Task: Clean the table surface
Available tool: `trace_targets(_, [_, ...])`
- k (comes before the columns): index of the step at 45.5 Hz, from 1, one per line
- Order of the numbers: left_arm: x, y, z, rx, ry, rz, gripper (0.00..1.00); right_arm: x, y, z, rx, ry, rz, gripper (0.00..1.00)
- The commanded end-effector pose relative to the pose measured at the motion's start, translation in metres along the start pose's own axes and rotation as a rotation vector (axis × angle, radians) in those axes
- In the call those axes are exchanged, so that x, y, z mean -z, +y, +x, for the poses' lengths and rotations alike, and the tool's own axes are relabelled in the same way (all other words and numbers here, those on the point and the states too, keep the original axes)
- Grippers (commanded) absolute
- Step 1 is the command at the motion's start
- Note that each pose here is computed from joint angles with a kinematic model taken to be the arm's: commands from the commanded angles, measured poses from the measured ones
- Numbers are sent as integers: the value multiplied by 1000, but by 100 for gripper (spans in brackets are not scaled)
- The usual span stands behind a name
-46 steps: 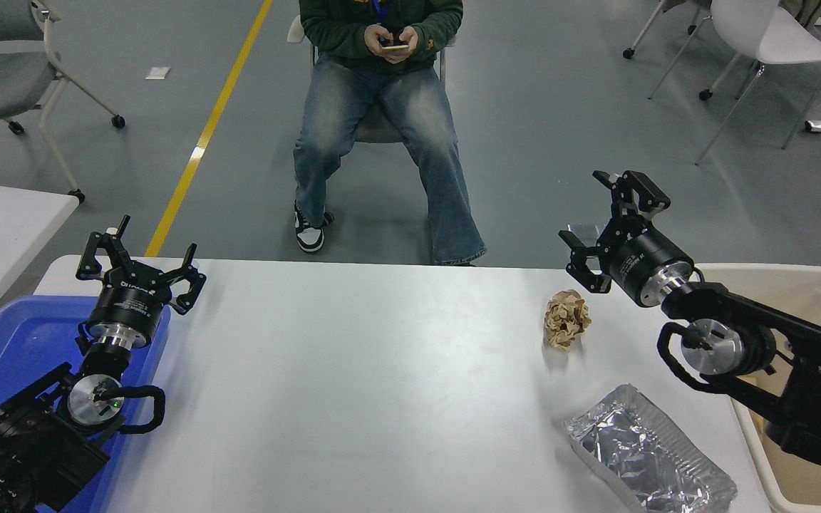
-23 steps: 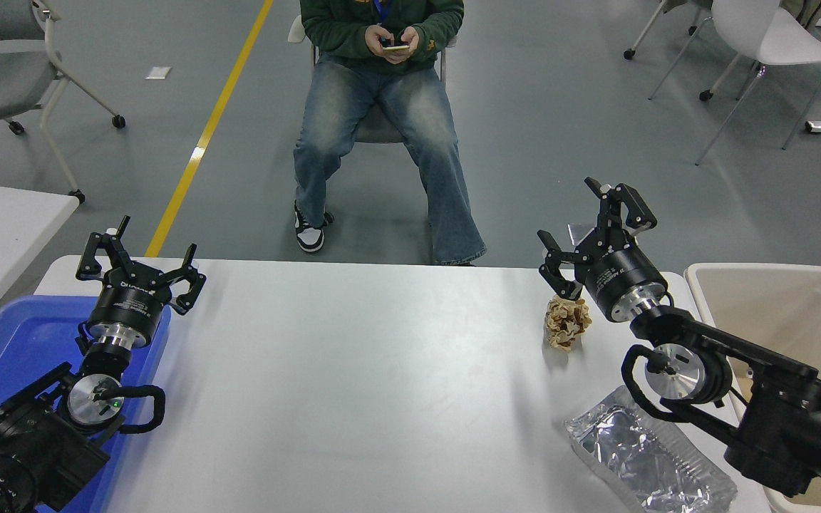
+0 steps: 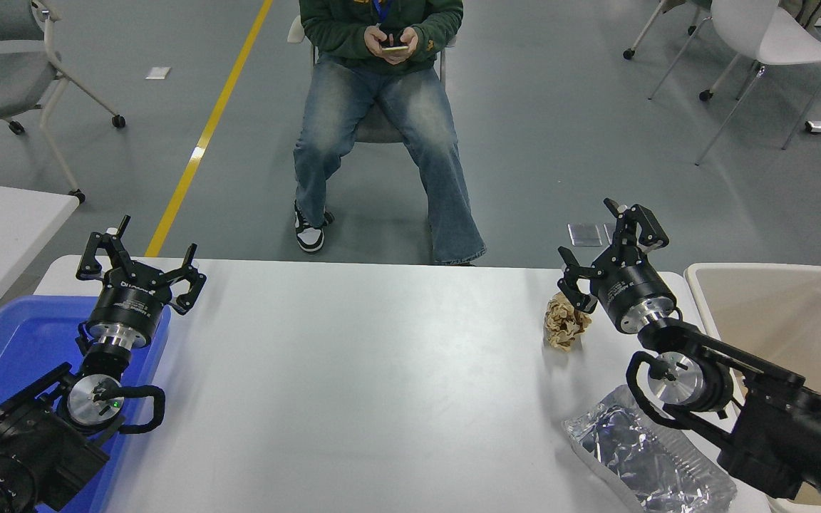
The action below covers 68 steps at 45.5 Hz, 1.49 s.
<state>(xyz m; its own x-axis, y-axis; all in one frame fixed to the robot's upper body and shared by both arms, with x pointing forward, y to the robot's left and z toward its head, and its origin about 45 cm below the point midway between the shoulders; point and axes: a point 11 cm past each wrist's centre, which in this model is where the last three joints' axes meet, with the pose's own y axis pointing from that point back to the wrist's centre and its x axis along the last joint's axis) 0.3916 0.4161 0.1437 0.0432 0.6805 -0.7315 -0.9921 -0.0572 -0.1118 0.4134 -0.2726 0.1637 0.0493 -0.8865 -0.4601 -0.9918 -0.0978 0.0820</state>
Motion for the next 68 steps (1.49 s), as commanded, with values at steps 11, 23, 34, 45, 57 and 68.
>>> trace_targets(11, [0, 0, 0, 0, 0, 0, 100, -3, -2, 3, 7, 6, -2, 100])
trace_targets(23, [0, 0, 0, 0, 0, 0, 100, -9, 8, 14, 20, 116, -54, 100])
trace_targets(34, [0, 0, 0, 0, 0, 0, 100, 6, 36, 49, 62, 435, -153, 100])
trace_targets(45, [0, 0, 0, 1, 0, 0, 100, 35, 66, 75, 124, 644, -220, 100])
trace_targets(57, [0, 0, 0, 0, 0, 0, 100, 56, 118, 130, 137, 895, -361, 100])
trace_targets(68, [0, 0, 0, 0, 0, 0, 100, 68, 170, 164, 167, 1044, -503, 100])
